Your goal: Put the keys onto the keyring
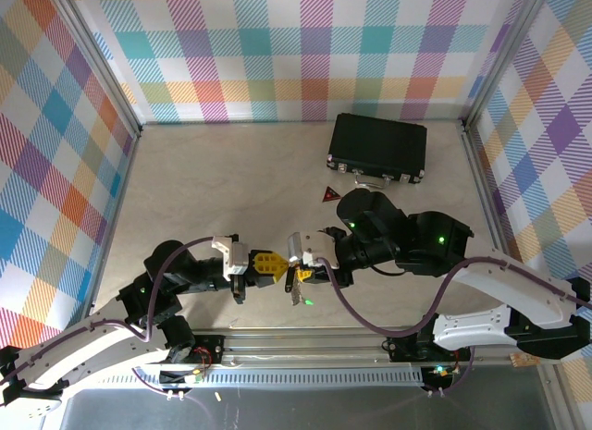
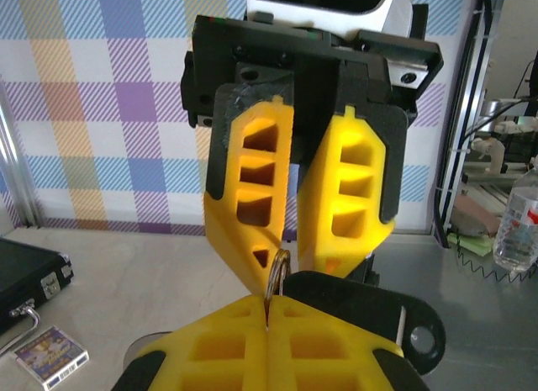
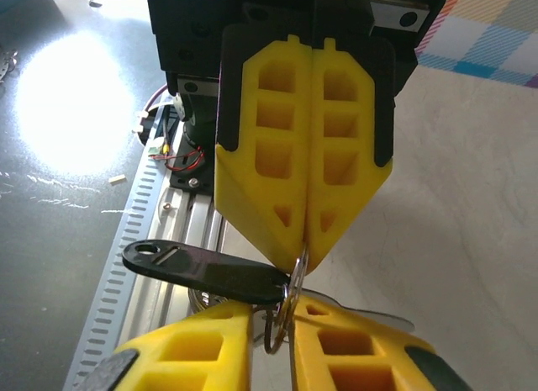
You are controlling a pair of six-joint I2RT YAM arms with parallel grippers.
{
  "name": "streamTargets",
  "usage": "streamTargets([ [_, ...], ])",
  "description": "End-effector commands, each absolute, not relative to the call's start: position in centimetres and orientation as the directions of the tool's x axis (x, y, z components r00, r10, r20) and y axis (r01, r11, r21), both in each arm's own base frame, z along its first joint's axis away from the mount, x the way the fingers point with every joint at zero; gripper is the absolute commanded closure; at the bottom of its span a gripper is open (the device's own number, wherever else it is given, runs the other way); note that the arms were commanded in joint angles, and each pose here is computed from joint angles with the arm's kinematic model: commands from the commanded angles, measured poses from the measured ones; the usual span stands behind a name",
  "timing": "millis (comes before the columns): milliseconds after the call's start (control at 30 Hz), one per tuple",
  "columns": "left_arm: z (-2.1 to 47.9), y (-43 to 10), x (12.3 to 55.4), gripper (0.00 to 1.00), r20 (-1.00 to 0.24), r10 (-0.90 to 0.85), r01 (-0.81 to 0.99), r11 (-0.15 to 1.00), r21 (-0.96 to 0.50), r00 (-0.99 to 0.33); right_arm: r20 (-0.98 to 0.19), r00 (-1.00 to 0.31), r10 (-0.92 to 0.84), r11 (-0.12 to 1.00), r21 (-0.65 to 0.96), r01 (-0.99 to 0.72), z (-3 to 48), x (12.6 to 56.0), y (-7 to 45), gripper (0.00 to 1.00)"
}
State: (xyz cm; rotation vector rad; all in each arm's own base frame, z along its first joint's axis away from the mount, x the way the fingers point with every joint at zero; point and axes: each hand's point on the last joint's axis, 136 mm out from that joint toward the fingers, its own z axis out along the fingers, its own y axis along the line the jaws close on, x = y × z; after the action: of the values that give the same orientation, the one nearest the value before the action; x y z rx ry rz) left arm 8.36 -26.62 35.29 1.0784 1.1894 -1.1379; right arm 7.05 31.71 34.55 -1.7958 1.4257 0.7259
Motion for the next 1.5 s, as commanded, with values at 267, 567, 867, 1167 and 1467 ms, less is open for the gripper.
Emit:
streamTargets([
  [267, 36.5, -26.1, 7.7, 1.0, -0.992, -0.109, 0.993, 0.11, 0.048, 0.06, -0.799, 0.27, -0.537, -0.131, -0.237, -0.963, 35.1, 7.2, 32.0, 1.0],
  [567, 33.7, -26.6, 9.2, 0.81, -0.989, 0.126, 0.983, 0.155, 0.098, 0.079, -0.737, 0.309, -0.601, -0.216, -0.222, -0.951, 34.1, 6.6, 32.2, 1.0],
  [867, 33.9, -26.8, 9.0, 1.0, -0.988, 0.125, 0.984, 0.142, 0.11, 0.093, -0.727, 0.315, -0.61, -0.237, -0.212, -0.948, 33.9, 6.3, 32.6, 1.0],
  [1167, 38.5, -25.0, 7.2, 1.0, -0.983, -0.151, 0.988, 0.128, 0.081, 0.101, -0.804, 0.29, -0.519, -0.191, -0.221, -0.956, 35.6, 5.8, 32.1, 0.95],
  [1467, 39.1, -25.2, 6.5, 1.0, -0.975, -0.205, 0.995, 0.077, 0.068, 0.082, -0.843, 0.278, -0.46, -0.19, -0.212, -0.959, 36.7, 5.0, 31.6, 0.77],
])
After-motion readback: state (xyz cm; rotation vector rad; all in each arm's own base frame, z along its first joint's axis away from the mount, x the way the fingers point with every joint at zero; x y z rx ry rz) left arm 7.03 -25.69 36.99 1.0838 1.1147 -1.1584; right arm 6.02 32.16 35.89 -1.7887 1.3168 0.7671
